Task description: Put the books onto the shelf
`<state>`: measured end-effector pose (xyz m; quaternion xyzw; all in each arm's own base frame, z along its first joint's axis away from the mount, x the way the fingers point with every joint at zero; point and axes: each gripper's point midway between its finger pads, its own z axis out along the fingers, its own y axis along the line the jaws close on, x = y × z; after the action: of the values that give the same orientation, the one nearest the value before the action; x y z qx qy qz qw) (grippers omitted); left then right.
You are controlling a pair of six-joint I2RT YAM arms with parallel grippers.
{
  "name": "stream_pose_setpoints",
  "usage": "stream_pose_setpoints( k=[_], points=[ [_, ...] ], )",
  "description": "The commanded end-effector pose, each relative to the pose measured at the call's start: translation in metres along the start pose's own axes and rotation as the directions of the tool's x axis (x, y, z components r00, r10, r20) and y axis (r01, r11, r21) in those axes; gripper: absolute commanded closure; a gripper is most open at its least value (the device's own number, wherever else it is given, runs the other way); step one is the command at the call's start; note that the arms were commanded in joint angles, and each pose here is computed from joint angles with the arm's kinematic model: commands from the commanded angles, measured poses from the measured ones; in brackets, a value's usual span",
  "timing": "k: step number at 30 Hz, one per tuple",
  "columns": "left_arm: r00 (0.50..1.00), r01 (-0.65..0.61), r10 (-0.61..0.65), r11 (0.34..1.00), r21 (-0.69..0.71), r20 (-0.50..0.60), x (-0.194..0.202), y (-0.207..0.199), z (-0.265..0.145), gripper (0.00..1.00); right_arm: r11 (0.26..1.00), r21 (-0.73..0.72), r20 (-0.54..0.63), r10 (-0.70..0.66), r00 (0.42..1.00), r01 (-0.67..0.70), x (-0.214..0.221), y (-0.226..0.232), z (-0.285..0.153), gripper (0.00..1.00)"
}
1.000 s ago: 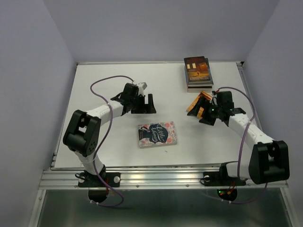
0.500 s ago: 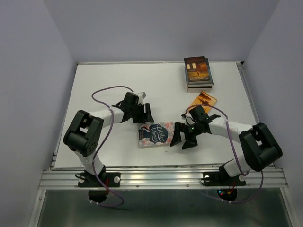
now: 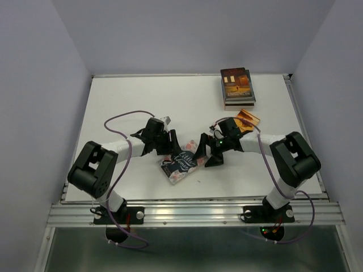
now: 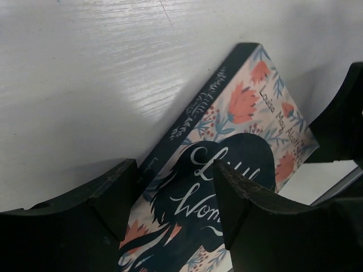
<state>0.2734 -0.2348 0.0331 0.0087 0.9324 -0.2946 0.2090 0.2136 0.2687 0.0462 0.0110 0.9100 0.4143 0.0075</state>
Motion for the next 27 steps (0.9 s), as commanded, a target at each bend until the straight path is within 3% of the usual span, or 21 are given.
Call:
stream_pose_setpoints(
  k=[1, 9, 15, 20, 27],
  points=[
    [0.999, 0.011, -0.011, 1.0, -0.004, -0.036, 0.017, -0.007, -0.005, 0.33, 0.989, 0.135, 0.299, -0.101, 0.949, 0.063, -0.087, -0.001, 0.011, 0.01],
    [1.0, 0.006, -0.006, 1.0, 0.011, -0.02, 0.018, -0.017, -0.009, 0.34, 0.993, 0.057, 0.349, -0.116, 0.93, 0.103, -0.156, 0.032, 0.035, 0.01],
    [0.999, 0.031, -0.031, 0.999, 0.012, 0.007, 0.019, -0.017, -0.015, 0.37, 0.963, 0.256, 0.431, -0.191, 0.882, 0.084, -0.181, 0.007, 0.002, 0.0],
    [0.998, 0.047, -0.046, 0.999, -0.026, 0.035, 0.013, -0.01, -0.01, 0.41, 0.943, 0.304, 0.333, -0.239, 0.912, 0.136, -0.146, -0.006, -0.008, 0.0],
    [0.995, 0.089, -0.089, 0.996, -0.002, 0.046, 0.011, -0.013, -0.001, 0.52, 0.953, 0.272, 0.112, -0.168, 0.979, 0.132, -0.075, -0.033, 0.004, 0.0]
  ],
)
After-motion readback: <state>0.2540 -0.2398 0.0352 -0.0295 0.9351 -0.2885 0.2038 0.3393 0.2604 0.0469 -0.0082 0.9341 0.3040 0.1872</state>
